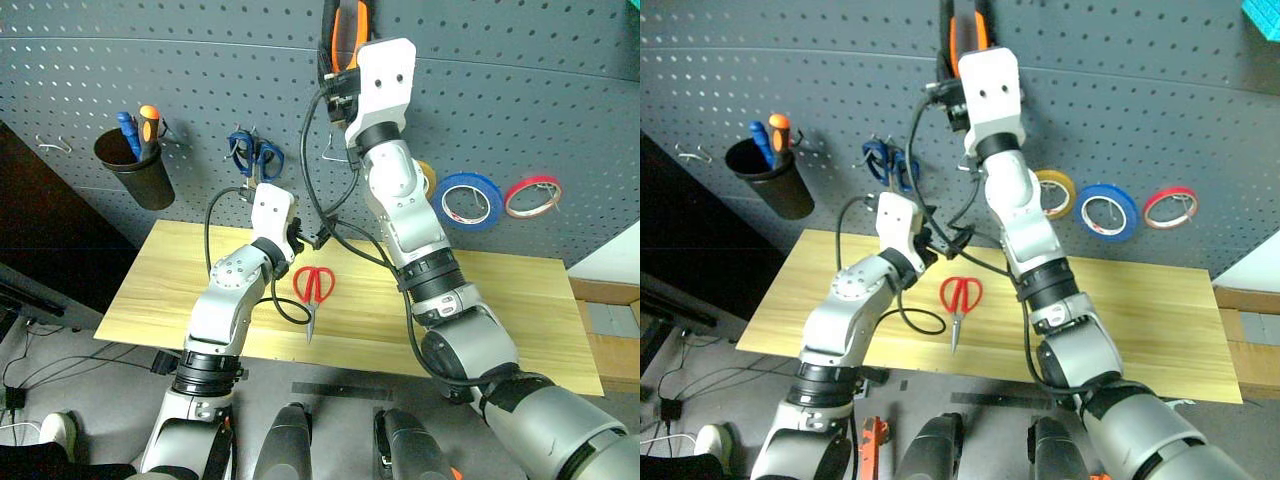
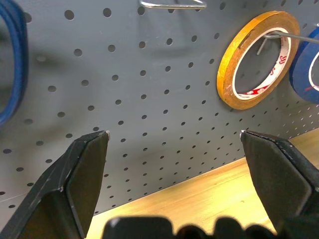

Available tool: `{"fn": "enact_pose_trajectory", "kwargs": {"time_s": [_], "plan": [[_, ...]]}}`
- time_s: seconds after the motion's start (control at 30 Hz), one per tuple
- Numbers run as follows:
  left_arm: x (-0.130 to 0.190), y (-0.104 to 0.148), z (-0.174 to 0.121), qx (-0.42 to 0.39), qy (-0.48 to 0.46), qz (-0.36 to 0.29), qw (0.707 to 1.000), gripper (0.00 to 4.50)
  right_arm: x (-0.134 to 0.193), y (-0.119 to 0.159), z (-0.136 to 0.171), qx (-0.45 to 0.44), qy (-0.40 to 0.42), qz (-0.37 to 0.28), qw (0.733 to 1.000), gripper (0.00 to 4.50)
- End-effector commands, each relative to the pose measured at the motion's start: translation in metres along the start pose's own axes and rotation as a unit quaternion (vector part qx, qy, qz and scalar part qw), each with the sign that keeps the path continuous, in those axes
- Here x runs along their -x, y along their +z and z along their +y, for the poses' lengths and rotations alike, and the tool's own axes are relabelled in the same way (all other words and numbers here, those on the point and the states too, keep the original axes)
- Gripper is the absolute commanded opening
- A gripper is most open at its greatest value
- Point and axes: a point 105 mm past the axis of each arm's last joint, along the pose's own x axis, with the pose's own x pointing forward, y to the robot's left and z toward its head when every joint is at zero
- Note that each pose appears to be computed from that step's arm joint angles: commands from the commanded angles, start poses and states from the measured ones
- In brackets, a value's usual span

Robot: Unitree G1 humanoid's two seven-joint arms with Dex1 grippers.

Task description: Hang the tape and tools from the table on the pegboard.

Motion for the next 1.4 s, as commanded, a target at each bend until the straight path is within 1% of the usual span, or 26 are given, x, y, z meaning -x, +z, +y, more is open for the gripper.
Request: {"fn": "enact_pose_trajectory", "kwargs": {"time_s": [0.03, 0.07, 0.17, 0.27, 0.5, 0.6, 0.63, 0.67, 0.73, 0.87, 0.93, 1.17, 1.33, 1.4], "plan": [[0.002, 0.015, 0.002, -0.013, 0.004, -0.026, 1.000, 4.50, 0.001, 0.004, 0.002, -0.004, -0.004, -0.020, 1.000, 2.81], [0.002, 0.015, 0.002, -0.013, 0.005, -0.026, 1.000, 4.50, 0.002, 0.002, 0.001, -0.006, -0.006, -0.016, 1.000, 2.81], [0.004, 0.012, 0.003, -0.014, 0.006, -0.022, 1.000, 4.50, 0.015, -0.029, 0.008, 0.016, 0.003, 0.020, 1.000, 2.81], [0.005, 0.012, 0.003, -0.014, 0.007, -0.022, 1.000, 4.50, 0.024, -0.048, 0.008, 0.017, 0.003, 0.048, 0.999, 2.81], [0.005, 0.012, 0.005, -0.015, 0.009, -0.021, 1.000, 4.50, 0.031, -0.061, 0.007, 0.023, 0.008, 0.071, 0.997, 2.81], [0.005, 0.012, 0.004, -0.015, 0.008, -0.021, 1.000, 4.50, 0.032, -0.061, 0.007, 0.023, 0.014, 0.073, 0.997, 2.81], [0.004, 0.012, 0.004, -0.014, 0.008, -0.021, 1.000, 4.50, 0.032, -0.061, 0.006, 0.023, 0.015, 0.072, 0.997, 3.53], [0.004, 0.011, 0.003, -0.014, 0.007, -0.021, 1.000, 4.50, 0.032, -0.060, 0.005, 0.022, 0.017, 0.071, 0.997, 3.77], [0.004, 0.010, 0.002, -0.013, 0.005, -0.019, 1.000, 4.50, 0.034, -0.060, 0.002, 0.023, 0.020, 0.072, 0.997, 4.43], [0.006, -0.002, -0.008, -0.011, -0.002, -0.006, 1.000, 4.50, 0.049, -0.066, -0.001, 0.019, 0.048, 0.089, 0.995, 4.48], [0.009, -0.015, -0.009, -0.008, 0.014, 0.011, 1.000, 4.50, 0.060, -0.065, -0.004, 0.021, 0.070, 0.093, 0.993, 4.48], [0.028, -0.047, -0.007, 0.010, 0.053, 0.050, 0.997, 4.50, 0.097, -0.048, -0.013, 0.016, 0.117, 0.107, 0.987, 4.48], [0.035, -0.068, -0.010, -0.001, 0.068, 0.085, 0.994, 4.50, 0.124, -0.034, -0.005, 0.006, 0.192, 0.118, 0.974, 4.48], [0.037, -0.079, -0.008, -0.011, 0.079, 0.107, 0.991, 4.50, 0.138, -0.032, 0.004, -0.013, 0.239, 0.131, 0.962, 4.48]]}}
